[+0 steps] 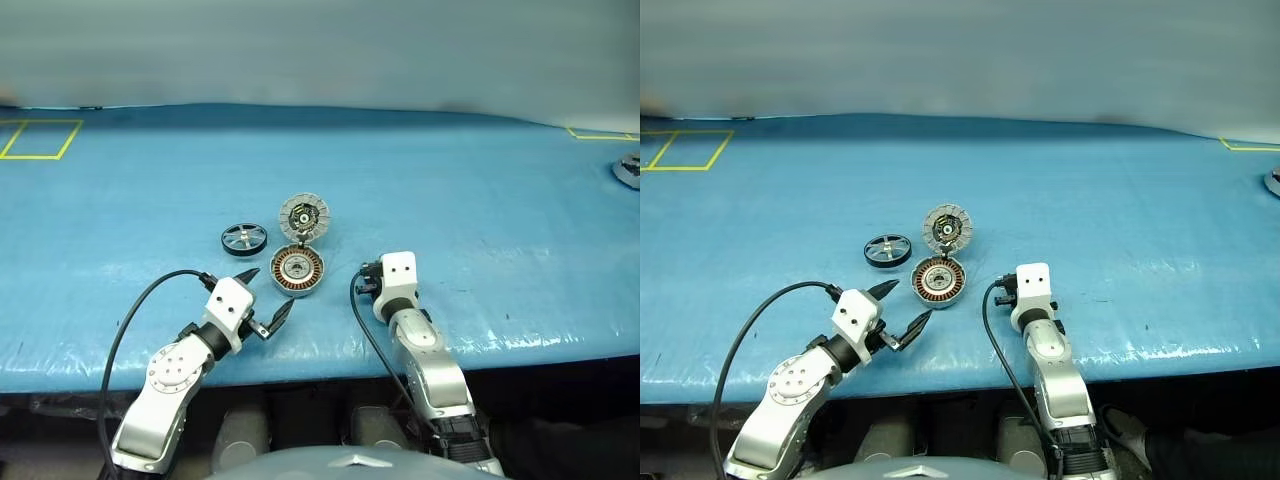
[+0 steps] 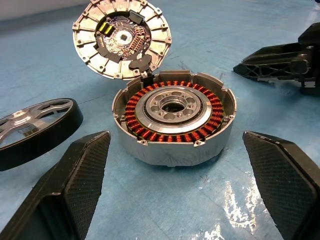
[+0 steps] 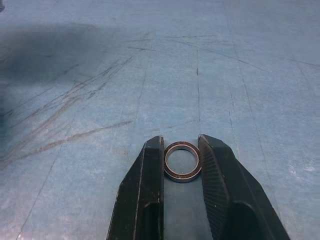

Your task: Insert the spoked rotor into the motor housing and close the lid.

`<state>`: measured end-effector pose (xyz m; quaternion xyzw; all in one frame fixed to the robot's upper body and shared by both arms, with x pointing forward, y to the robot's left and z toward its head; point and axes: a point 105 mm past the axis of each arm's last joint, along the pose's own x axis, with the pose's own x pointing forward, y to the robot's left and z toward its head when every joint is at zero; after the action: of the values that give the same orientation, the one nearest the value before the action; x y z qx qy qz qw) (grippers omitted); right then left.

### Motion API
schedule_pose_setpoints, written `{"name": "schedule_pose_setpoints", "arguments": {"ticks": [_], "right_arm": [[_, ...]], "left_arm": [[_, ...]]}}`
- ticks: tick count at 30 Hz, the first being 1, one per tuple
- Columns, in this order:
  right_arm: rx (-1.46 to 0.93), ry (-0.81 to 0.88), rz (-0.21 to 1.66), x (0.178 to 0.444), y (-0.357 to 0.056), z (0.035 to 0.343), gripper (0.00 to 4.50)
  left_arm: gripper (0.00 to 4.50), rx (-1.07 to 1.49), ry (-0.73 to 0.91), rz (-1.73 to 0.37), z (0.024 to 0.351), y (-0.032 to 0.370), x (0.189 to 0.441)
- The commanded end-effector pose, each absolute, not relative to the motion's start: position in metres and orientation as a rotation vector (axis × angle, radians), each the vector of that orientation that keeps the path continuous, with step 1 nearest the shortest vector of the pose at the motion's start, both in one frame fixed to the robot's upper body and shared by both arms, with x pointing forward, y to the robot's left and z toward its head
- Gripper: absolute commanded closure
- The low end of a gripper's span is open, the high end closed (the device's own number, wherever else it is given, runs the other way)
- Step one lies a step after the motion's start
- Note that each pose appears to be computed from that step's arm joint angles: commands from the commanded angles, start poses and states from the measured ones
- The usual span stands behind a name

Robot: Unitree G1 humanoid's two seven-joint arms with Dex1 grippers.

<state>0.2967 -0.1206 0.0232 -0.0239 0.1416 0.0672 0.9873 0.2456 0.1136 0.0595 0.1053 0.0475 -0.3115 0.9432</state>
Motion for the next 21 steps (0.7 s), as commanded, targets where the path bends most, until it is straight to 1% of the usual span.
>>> {"name": "schedule_pose_setpoints", "arguments": {"ticks": [1, 6, 9, 11, 14, 18, 21], "right_arm": [[-0.092, 0.307, 0.215, 0.283, -0.118, 0.03, 3.84], [-0.234, 0.223, 0.448, 0.275, -0.095, 0.075, 3.84], [-0.226, 0.135, 0.562, 0.278, -0.074, 0.111, 3.84], [-0.207, 0.087, 0.63, 0.282, -0.056, 0.128, 3.84], [-0.142, 0.101, 0.684, 0.289, -0.035, 0.13, 3.84], [-0.146, 0.149, 0.707, 0.301, -0.006, 0.113, 3.84], [-0.14, 0.175, 0.708, 0.303, 0.002, 0.101, 3.84]], "left_arm": [[0.0, 0.217, 0.056, -0.621, 0.068, 0.113, 0.245], [0.0, 0.219, 0.054, -0.615, 0.067, 0.113, 0.247], [0.0, 0.216, 0.05, -0.615, 0.068, 0.112, 0.248], [0.0, 0.218, 0.043, -0.614, 0.068, 0.111, 0.249], [0.0, 0.217, 0.036, -0.597, 0.068, 0.112, 0.25], [0.0, 0.19, 0.038, -0.594, 0.066, 0.111, 0.245], [0.0, 0.169, 0.04, -0.59, 0.065, 0.11, 0.243]]}}
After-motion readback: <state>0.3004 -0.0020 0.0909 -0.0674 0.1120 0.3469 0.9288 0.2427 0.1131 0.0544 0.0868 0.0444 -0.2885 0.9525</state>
